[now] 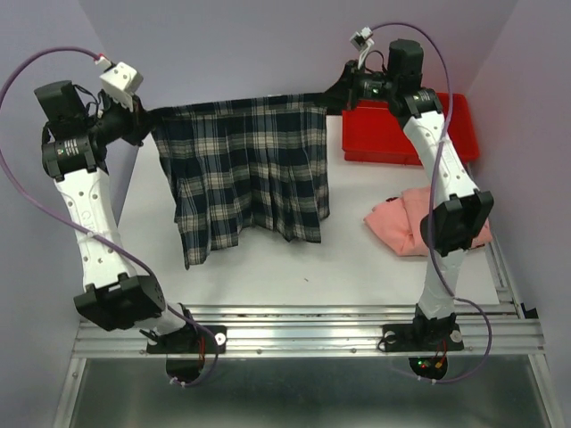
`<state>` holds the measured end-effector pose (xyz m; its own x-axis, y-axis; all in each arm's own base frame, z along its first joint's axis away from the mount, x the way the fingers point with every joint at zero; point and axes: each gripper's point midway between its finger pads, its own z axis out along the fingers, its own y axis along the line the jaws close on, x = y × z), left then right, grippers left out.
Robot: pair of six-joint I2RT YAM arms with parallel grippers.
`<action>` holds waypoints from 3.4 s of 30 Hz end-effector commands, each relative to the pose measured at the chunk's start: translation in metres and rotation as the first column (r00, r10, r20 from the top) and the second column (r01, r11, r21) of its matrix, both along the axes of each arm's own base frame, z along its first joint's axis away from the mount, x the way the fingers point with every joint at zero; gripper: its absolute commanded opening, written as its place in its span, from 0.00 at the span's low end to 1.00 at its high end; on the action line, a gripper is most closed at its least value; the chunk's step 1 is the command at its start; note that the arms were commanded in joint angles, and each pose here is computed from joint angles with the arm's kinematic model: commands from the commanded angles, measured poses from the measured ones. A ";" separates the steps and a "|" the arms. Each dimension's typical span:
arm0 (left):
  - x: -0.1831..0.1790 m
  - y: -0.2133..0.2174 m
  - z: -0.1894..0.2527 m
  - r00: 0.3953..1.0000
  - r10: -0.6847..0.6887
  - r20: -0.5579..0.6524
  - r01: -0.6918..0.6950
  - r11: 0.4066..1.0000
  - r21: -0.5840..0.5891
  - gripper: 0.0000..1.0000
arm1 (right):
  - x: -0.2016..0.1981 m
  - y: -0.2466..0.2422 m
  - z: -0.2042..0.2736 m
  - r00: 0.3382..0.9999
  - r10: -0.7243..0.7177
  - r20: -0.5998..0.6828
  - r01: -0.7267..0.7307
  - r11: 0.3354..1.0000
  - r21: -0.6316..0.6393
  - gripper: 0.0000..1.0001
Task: Fold and stack the skirts
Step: Flatten the skirt out
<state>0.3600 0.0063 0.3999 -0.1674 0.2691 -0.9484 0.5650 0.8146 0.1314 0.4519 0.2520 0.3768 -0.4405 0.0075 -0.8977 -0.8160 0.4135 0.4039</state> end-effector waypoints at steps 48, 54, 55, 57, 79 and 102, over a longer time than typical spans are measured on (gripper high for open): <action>0.012 0.003 0.003 0.987 0.139 0.075 -0.146 0.984 0.104 0.00 | 0.071 -0.027 0.064 0.923 -0.334 0.190 0.319 0.942 0.108 0.01; 0.102 0.033 0.005 0.979 0.174 0.108 -0.181 0.982 0.059 0.00 | 0.140 -0.022 0.062 0.852 -0.434 0.293 0.394 0.900 0.189 0.01; 0.117 0.039 0.021 0.968 0.188 0.169 -0.199 0.978 0.055 0.00 | 0.150 -0.017 0.049 0.851 -0.441 0.285 0.402 0.896 0.187 0.01; 0.150 0.050 0.046 0.944 0.215 0.248 -0.227 0.974 0.020 0.00 | 0.164 -0.021 0.074 0.771 -0.514 0.376 0.438 0.856 0.273 0.01; 0.013 0.020 -0.114 0.844 -0.367 0.392 0.059 0.789 0.611 0.19 | -0.002 0.018 -0.060 0.538 0.150 0.830 0.116 0.962 -0.249 0.01; -0.035 0.040 -0.179 0.936 0.157 -0.315 -0.085 0.970 0.230 0.98 | -0.072 0.042 -0.166 0.976 0.187 0.112 -0.114 0.876 -0.469 0.88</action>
<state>0.2952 0.0194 0.2234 -0.2972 0.5534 -0.7781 0.6983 0.6817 0.2181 0.3661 0.2913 0.2509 0.0898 -0.4380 -0.8945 -0.9404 0.2586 -0.2210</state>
